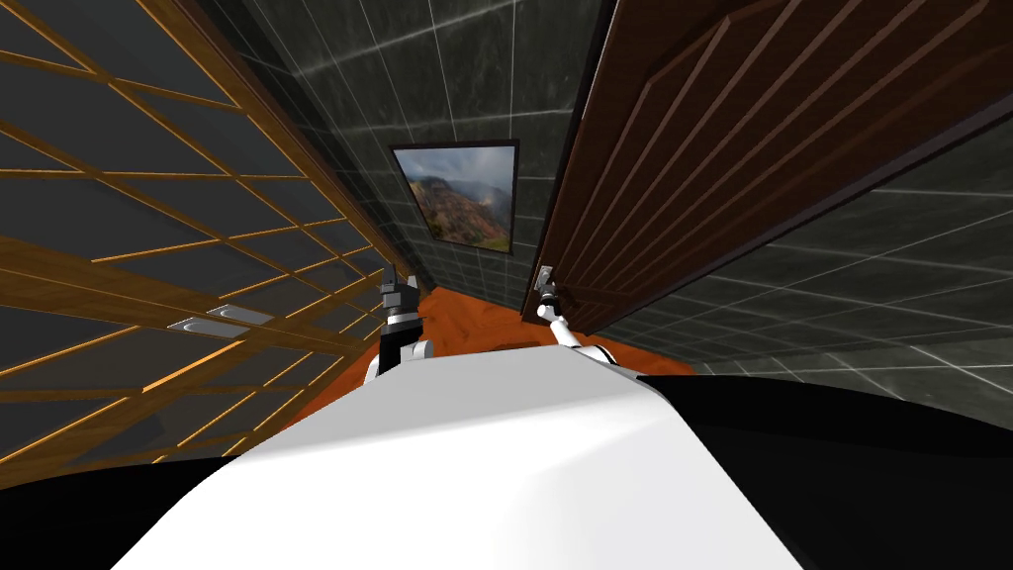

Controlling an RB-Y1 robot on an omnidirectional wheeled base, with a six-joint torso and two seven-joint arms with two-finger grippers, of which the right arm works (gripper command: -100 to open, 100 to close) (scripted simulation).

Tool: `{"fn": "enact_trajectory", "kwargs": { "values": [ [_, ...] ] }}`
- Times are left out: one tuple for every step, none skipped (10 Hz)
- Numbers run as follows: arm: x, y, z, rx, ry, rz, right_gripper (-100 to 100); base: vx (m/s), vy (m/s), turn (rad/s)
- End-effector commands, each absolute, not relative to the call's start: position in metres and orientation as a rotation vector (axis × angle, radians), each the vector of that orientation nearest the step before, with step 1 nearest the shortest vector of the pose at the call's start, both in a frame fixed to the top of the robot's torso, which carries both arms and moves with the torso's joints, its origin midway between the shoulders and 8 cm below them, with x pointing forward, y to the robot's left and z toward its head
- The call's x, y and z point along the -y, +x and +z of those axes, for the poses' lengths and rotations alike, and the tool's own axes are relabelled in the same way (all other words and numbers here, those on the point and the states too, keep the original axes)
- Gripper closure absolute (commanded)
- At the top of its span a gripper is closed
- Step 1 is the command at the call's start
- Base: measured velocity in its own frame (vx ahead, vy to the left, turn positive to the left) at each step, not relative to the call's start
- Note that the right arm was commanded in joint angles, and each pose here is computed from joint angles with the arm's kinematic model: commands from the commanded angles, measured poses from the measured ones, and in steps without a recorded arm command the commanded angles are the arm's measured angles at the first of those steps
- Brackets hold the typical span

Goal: Pull the door open

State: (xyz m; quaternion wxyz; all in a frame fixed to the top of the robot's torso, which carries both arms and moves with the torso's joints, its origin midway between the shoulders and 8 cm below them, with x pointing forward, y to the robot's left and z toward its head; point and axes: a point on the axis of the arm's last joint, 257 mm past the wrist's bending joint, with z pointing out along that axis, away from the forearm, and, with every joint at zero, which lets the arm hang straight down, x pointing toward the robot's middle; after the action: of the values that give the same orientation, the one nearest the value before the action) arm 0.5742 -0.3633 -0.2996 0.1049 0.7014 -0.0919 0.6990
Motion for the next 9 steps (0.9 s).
{"fn": "enact_trajectory", "kwargs": {
  "values": [
    [0.381,0.570,-0.300,0.287,2.059,2.053,-100,0.088,0.014,0.088],
    [0.381,0.570,-0.300,0.287,2.059,2.053,-100,0.058,0.009,0.021],
    [0.399,0.565,-0.299,0.304,2.048,2.044,-100,0.073,0.010,0.115],
    [0.416,0.561,-0.298,0.318,2.038,2.037,-100,0.138,-0.005,0.168],
    [0.430,0.557,-0.297,0.330,2.029,2.031,-100,0.195,0.001,0.149],
    [0.441,0.553,-0.296,0.339,2.022,2.027,-100,0.221,0.010,0.092],
    [0.441,0.553,-0.296,0.339,2.022,2.027,-100,0.136,0.000,0.031],
    [0.439,0.554,-0.295,0.335,2.025,2.026,-100,0.045,-0.002,0.004],
    [0.439,0.554,-0.295,0.335,2.025,2.026,100,0.002,-0.006,-0.044]
  ]
}}
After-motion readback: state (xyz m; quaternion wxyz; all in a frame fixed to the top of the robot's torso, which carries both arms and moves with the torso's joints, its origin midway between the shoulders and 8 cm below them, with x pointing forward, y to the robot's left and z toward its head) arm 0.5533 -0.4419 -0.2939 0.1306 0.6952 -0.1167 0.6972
